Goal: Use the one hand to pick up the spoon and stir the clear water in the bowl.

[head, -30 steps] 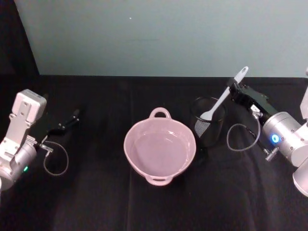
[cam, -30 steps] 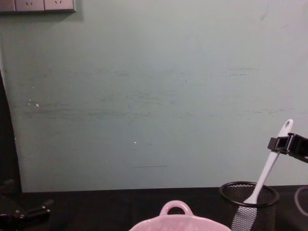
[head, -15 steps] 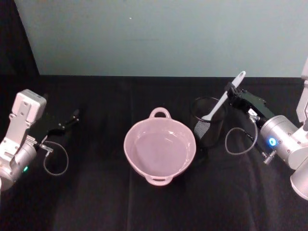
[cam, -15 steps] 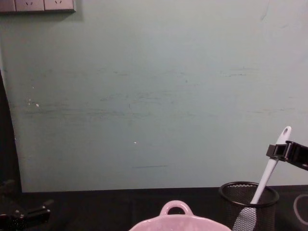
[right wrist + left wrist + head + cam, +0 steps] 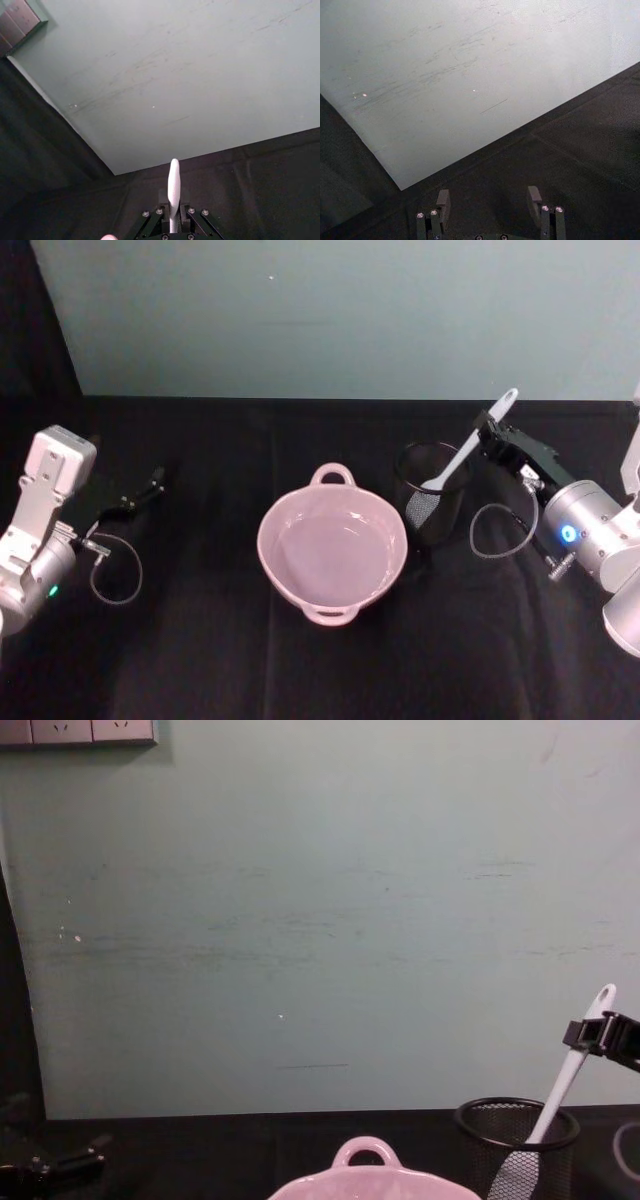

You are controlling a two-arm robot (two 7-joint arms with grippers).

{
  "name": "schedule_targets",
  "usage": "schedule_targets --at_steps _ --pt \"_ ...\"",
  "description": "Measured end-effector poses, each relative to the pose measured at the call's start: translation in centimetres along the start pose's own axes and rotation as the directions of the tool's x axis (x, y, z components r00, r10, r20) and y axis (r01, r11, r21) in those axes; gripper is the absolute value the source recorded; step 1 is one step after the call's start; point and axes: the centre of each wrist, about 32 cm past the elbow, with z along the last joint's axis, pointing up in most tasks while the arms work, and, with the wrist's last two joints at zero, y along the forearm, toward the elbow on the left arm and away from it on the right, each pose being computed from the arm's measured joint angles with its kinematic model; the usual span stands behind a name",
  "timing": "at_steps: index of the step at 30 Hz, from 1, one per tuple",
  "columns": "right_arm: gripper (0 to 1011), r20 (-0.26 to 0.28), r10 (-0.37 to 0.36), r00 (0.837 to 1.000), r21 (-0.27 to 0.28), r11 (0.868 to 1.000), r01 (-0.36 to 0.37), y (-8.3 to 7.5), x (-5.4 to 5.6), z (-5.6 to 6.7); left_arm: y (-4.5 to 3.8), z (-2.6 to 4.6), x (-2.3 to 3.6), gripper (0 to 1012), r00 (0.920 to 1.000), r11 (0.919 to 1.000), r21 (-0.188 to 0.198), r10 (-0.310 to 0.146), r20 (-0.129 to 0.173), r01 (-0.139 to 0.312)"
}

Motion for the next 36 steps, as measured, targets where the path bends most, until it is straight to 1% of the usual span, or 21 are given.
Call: schedule_targets --at_steps 5,9,23,29,36 --pt "112 -0.014 -0.016 1.0 0.02 1.0 0.017 -0.18 -0.17 -0.05 0.0 0.0 0.0 1011 1.0 1.0 0.0 0.0 0.0 0.0" --pt "112 -0.034 -0.022 0.999 0.023 0.999 0.022 -0.23 -0.21 -0.11 0.0 0.0 0.0 1011 1.0 1.0 0.0 0.0 0.0 0.0" --pt "112 -0.102 -0.047 0.994 -0.002 0.999 0.047 -0.52 -0.01 -0.18 0.0 0.0 0.0 1011 1.0 1.0 0.0 0.0 0.0 0.0" --pt "112 -0.113 -0.049 0.992 -0.009 0.999 0.049 -0.58 0.06 -0.28 0.0 0.0 0.0 1011 1.0 1.0 0.0 0.0 0.0 0.0" --pt "112 -0.113 -0.049 0.992 -0.004 0.999 0.049 -0.63 0.14 -0.33 0.0 0.0 0.0 1011 1.0 1.0 0.0 0.0 0.0 0.0"
